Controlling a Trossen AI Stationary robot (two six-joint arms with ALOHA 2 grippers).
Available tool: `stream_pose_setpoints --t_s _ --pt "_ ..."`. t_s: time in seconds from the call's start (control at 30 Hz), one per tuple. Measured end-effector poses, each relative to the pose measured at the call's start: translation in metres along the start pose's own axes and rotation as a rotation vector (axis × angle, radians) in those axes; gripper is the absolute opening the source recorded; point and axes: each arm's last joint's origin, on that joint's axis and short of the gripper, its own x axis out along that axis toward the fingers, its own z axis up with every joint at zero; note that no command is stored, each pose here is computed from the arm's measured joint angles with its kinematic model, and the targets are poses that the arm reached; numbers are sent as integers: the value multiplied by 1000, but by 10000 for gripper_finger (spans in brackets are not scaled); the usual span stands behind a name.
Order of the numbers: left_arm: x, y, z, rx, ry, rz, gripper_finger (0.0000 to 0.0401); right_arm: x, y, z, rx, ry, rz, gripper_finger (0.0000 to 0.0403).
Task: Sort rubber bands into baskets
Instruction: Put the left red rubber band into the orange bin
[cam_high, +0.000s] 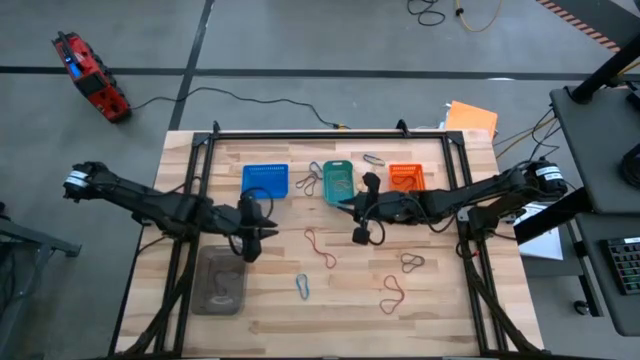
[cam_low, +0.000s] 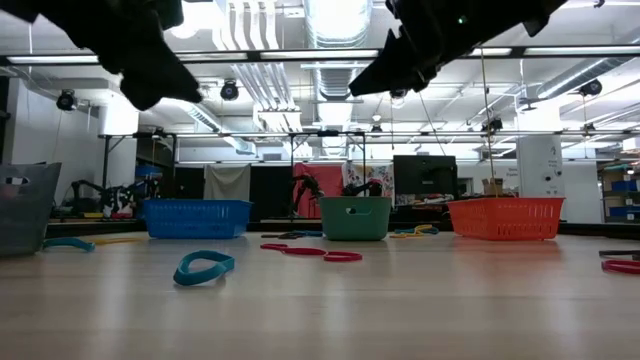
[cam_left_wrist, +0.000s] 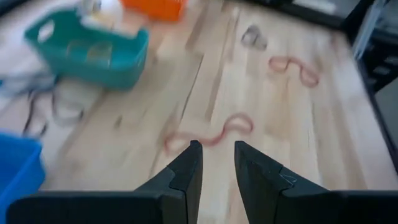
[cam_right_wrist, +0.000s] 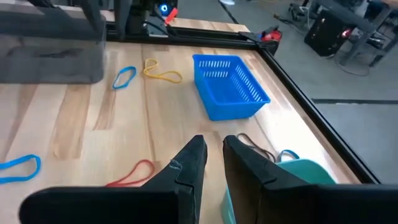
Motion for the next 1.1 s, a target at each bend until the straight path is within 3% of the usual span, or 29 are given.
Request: stream_pose_setpoints --t_s 0.3,0.53,0.83,1.1 --pt "-33 4 13 -153 275 176 77 0 0 -2 -16 16 -3 52" --pt "-37 6 15 -285 262 246 77 0 0 -2 -27 17 -3 52" --pt "-23 20 -5 -456 279 380 77 0 0 -2 -38 17 -3 52" --pt "-12 32 -5 -502 327 496 77 0 0 -2 -43 23 -3 52"
